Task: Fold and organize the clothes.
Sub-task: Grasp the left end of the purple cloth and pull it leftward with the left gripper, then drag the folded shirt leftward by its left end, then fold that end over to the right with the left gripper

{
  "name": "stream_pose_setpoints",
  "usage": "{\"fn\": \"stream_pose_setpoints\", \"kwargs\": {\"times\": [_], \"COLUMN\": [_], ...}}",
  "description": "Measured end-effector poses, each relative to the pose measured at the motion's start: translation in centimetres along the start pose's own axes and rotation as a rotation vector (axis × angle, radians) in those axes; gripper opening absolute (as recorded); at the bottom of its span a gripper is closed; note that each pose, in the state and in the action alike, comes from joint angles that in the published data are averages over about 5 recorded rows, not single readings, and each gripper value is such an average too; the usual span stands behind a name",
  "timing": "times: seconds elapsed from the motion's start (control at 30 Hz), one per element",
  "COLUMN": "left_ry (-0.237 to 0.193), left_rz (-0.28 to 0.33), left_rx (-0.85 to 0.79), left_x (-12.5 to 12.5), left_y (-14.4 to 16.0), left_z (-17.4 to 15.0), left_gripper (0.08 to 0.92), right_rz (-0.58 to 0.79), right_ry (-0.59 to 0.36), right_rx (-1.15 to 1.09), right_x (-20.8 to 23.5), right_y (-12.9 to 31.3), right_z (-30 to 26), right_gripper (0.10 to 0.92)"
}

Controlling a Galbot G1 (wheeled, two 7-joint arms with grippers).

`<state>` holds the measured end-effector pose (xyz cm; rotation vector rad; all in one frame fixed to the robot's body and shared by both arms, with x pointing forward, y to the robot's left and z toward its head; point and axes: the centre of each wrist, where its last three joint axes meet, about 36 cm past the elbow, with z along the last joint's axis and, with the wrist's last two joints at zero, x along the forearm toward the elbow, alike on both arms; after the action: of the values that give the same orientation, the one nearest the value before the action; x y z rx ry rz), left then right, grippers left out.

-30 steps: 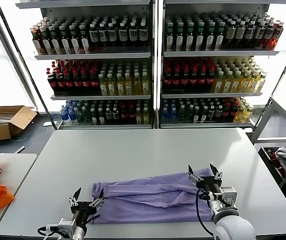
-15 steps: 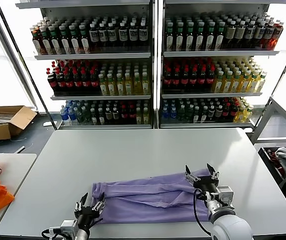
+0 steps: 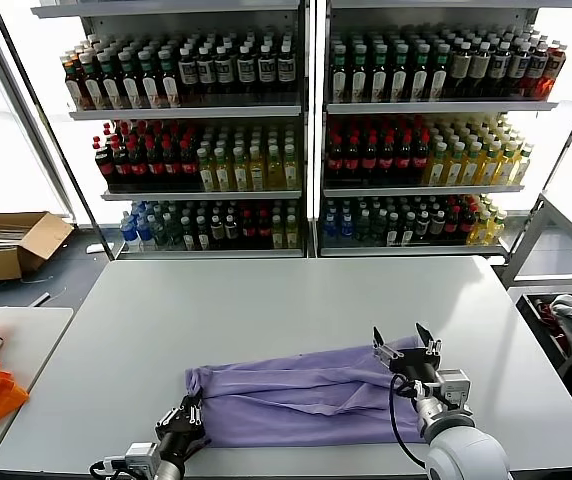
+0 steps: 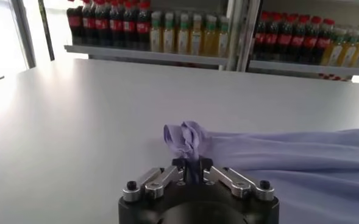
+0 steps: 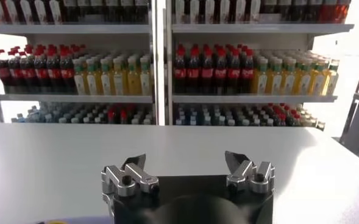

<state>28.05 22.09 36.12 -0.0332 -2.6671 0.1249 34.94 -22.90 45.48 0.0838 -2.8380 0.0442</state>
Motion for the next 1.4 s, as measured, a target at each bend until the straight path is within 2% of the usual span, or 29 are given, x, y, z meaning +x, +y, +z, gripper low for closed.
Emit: {"fn": "stream_pose_setpoints", "kwargs": {"times": [0.17, 0.43, 0.6, 0.87, 1.0, 1.17, 1.4], "left_ry": [-0.020, -0.100, -0.149, -0.203, -0.217, -0.225, -0.193], "left_rz": [-0.012, -0.059, -0.133, -0.303, -0.344, -0.328, -0.212], "left_rx": [-0.008, -0.063, -0.129, -0.307, -0.374, -0.413, -0.374], "left_x": [0.0, 0.2, 0.3, 1.0, 1.8, 2.1, 0.6], "left_y": [0.5, 3.2, 7.4, 16.7, 19.1, 18.3, 12.7], "left_z": [-0.3, -2.4, -4.1, -8.2, -9.9, -10.4, -8.2], "left_gripper": [0.093, 0.090, 0.090, 0.090, 0.090, 0.090, 0.090], "right_rz": [0.001, 0.005, 0.003, 0.003, 0.004, 0.012, 0.024], "right_ry": [-0.005, -0.016, -0.021, -0.022, -0.017, -0.014, -0.017], "right_rx": [0.002, 0.001, 0.000, -0.006, -0.007, -0.002, 0.004], "right_x": [-0.1, -0.4, -0.5, -0.8, -0.7, -0.4, 0.5], "right_y": [-0.1, -0.2, -0.1, 0.2, 0.4, 0.4, 0.2], "right_z": [-0.2, -0.7, -1.0, -1.1, -0.9, -0.8, -1.1], "right_gripper": [0.823, 0.823, 0.823, 0.823, 0.823, 0.823, 0.823]}}
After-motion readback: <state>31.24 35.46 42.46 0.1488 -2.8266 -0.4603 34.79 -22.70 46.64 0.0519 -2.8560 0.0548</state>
